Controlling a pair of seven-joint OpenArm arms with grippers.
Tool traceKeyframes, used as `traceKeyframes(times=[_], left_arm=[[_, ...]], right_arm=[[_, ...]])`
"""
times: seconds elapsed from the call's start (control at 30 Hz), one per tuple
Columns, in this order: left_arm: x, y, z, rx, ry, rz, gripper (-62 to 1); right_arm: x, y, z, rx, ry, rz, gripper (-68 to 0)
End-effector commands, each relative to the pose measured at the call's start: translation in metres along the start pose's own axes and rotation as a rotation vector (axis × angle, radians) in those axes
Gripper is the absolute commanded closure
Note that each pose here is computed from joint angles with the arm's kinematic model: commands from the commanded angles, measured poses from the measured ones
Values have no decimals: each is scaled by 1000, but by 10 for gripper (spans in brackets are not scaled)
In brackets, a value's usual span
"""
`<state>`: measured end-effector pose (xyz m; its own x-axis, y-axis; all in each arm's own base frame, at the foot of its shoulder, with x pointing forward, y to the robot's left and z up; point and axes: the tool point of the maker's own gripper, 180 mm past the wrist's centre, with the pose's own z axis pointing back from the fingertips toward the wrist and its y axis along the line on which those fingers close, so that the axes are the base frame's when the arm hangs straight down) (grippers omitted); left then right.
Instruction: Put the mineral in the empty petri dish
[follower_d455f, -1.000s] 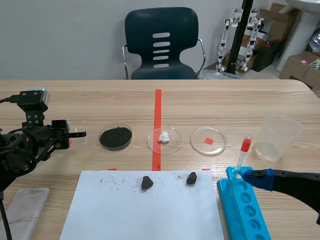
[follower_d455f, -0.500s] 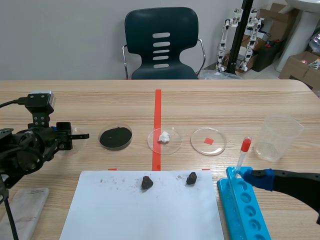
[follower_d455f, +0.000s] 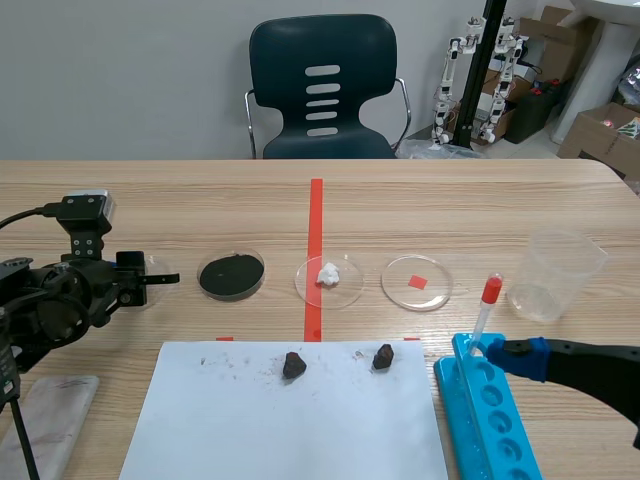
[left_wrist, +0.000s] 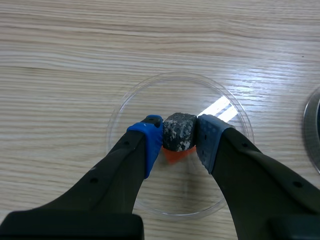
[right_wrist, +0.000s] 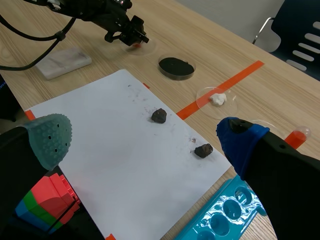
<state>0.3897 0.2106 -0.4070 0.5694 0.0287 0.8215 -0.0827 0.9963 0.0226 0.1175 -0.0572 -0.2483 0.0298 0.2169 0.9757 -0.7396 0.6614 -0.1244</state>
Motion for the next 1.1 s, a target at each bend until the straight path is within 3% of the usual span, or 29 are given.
traceKeyframes(times=[0.0, 0.67, 1.07], left_arm=[[18, -4, -1, -15, -47, -1, -135], [11, -4, 0, -13, -27, -9, -136], [9, -3, 0, -12, -15, -9, -405]], right_arm=[[12, -4, -2, -14, -42, 6, -606], [12, -4, -2, -14, -42, 6, -606], [12, -4, -2, -14, -42, 6, -606]])
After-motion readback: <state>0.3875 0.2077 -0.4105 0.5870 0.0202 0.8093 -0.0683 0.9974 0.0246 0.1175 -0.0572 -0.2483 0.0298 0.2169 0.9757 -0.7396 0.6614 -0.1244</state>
